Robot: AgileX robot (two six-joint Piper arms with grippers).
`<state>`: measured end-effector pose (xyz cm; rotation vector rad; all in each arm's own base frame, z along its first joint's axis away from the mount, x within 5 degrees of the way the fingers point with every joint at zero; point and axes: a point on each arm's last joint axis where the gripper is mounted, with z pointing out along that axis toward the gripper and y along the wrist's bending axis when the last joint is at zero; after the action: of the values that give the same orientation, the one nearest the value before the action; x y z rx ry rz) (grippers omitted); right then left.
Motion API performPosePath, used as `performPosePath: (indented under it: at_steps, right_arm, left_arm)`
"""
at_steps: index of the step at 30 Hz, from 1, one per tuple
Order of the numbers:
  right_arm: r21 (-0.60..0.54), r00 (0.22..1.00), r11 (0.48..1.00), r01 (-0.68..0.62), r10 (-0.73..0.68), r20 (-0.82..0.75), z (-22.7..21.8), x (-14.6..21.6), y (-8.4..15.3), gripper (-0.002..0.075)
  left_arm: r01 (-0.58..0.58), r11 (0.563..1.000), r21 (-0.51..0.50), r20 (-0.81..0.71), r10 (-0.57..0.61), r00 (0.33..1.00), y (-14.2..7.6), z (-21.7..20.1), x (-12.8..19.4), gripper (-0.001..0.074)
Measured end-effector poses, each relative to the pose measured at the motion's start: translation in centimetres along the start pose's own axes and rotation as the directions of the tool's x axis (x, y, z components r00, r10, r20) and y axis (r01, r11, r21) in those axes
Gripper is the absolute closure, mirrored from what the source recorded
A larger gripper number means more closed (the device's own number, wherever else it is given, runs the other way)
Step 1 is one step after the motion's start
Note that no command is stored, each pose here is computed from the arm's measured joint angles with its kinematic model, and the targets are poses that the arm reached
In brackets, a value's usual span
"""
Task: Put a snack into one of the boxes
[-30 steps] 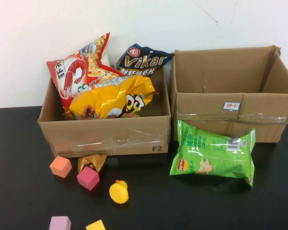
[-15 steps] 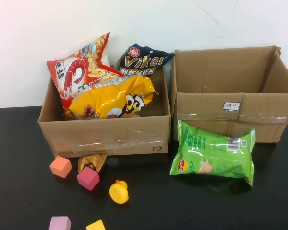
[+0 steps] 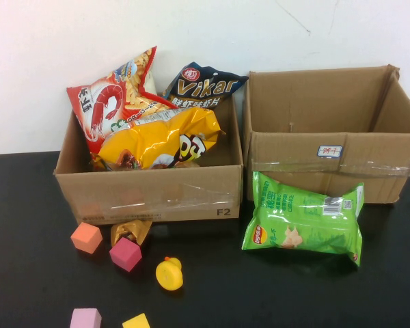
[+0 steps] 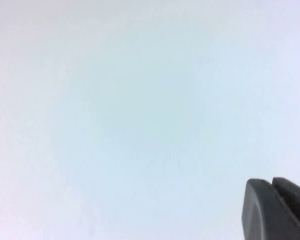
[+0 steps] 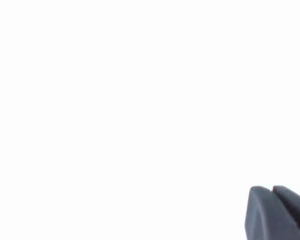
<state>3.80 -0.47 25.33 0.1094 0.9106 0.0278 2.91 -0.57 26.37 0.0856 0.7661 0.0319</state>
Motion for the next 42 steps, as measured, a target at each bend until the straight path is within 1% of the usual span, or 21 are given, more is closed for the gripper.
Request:
performPosePath:
  at_steps: [2,6,9,12,13,14,15,18,20,23,26,28,30,32,34,36,38,39,40,42]
  right_arm:
    - [0.0,0.999,1.0,-0.024,0.024,0.03,0.0,-0.3,0.0,0.0726]
    - [0.007,0.999,0.999,-0.046,0.046,0.022,0.0,-0.2,-0.1,0.0726]
    - [0.016,0.998,0.999,-0.051,0.051,-0.021,0.0,0.2,-0.1,0.0726]
    - [0.026,0.991,0.999,-0.038,0.041,-0.128,0.3,0.3,-0.1,0.0726]
    - [0.026,0.986,0.999,-0.021,0.025,-0.164,0.5,0.1,0.0,0.0726]
    - [0.023,0.965,1.0,0.013,-0.006,-0.263,1.0,-0.6,0.2,0.0726]
    - [0.02,0.947,0.999,0.027,-0.019,-0.32,1.1,-0.9,0.2,0.0726]
    - [0.004,0.908,0.998,0.061,-0.054,-0.416,1.7,-2.6,0.6,0.0726]
    - [0.0,0.874,0.998,0.069,-0.06,-0.483,2.2,-3.0,0.7,0.0726]
    - [-0.003,0.785,0.997,0.073,-0.059,-0.617,3.4,-2.9,0.7,0.0726]
    - [0.006,0.671,0.998,0.055,-0.032,-0.741,4.8,-2.0,0.8,0.0726]
    - [0.009,0.575,0.998,0.055,-0.024,-0.818,5.9,-0.9,0.7,0.0726]
    - [0.014,0.476,0.999,0.049,-0.011,-0.879,6.9,0.7,0.6,0.0726]
    - [0.012,0.378,0.999,0.036,-0.002,-0.926,7.8,2.5,0.6,0.0726]
    - [0.004,0.29,1.0,0.017,-0.001,-0.957,8.5,4.3,0.6,0.0726]
    - [-0.007,0.213,1.0,-0.005,-0.005,-0.977,9.0,6.3,0.7,0.0726]
    - [0.013,0.159,0.999,-0.035,0.018,-0.987,9.6,8.4,0.7,0.0726]
    - [0.012,0.146,0.999,-0.046,0.018,-0.989,9.9,9.4,0.7,0.0726]
    - [0.001,0.141,0.999,-0.051,0.008,-0.99,10.2,10.4,0.8,0.0722]
    - [-0.064,0.138,0.997,-0.053,-0.056,-0.989,10.8,12.0,1.2,0.0699]
  left_arm:
    - [-0.009,1.0,0.008,0.042,0.009,0.999,-0.1,0.0,-0.4,0.0736]
    - [-0.019,1.0,0.017,0.085,0.017,0.996,-0.2,0.0,-0.8,0.0736]
    - [-0.014,1.0,0.02,0.11,0.012,0.994,-0.2,-0.1,-1.0,0.0736]
    - [-0.007,1.0,0.016,0.103,0.005,0.995,-0.1,0.0,-0.9,0.0736]
    - [0.005,1.0,0.009,0.086,-0.006,0.996,-0.1,0.0,-0.8,0.0736]
    - [0.05,0.999,-0.015,0.044,-0.049,0.998,0.2,0.0,-0.4,0.0736]
    - [0.074,0.997,-0.027,0.01,-0.073,0.997,0.2,0.0,-0.1,0.0736]
    - [0.099,0.994,-0.048,-0.135,-0.105,0.985,0.4,0.8,0.0,0.0736]
    - [0.102,0.993,-0.061,-0.267,-0.115,0.957,0.6,1.6,-0.6,0.0736]
    - [0.107,0.991,-0.077,-0.409,-0.129,0.904,0.8,2.7,-2.3,0.0736]
    - [0.108,0.99,-0.088,-0.509,-0.138,0.85,1.0,3.9,-3.3,0.0736]
    - [0.108,0.99,-0.095,-0.58,-0.143,0.802,1.1,4.6,-3.0,0.0736]
    - [0.104,0.99,-0.101,-0.663,-0.144,0.735,1.0,5.0,-1.9,0.0736]
    - [0.108,0.988,-0.112,-0.742,-0.156,0.652,0.9,5.2,-0.6,0.0736]
    - [0.122,0.983,-0.134,-0.816,-0.18,0.549,0.8,5.2,0.8,0.0736]
    - [0.143,0.976,-0.164,-0.859,-0.213,0.465,0.6,5.3,1.9,0.0736]
    - [0.168,0.964,-0.205,-0.886,-0.256,0.386,0.4,5.4,3.0,0.0736]
    - [0.176,0.959,-0.222,-0.896,-0.272,0.352,0.3,5.4,3.5,0.0736]
    - [0.178,0.956,-0.233,-0.905,-0.28,0.321,0.2,5.5,3.9,0.0736]
    - [0.177,0.953,-0.246,-0.918,-0.288,0.272,0.1,5.5,4.6,0.0736]
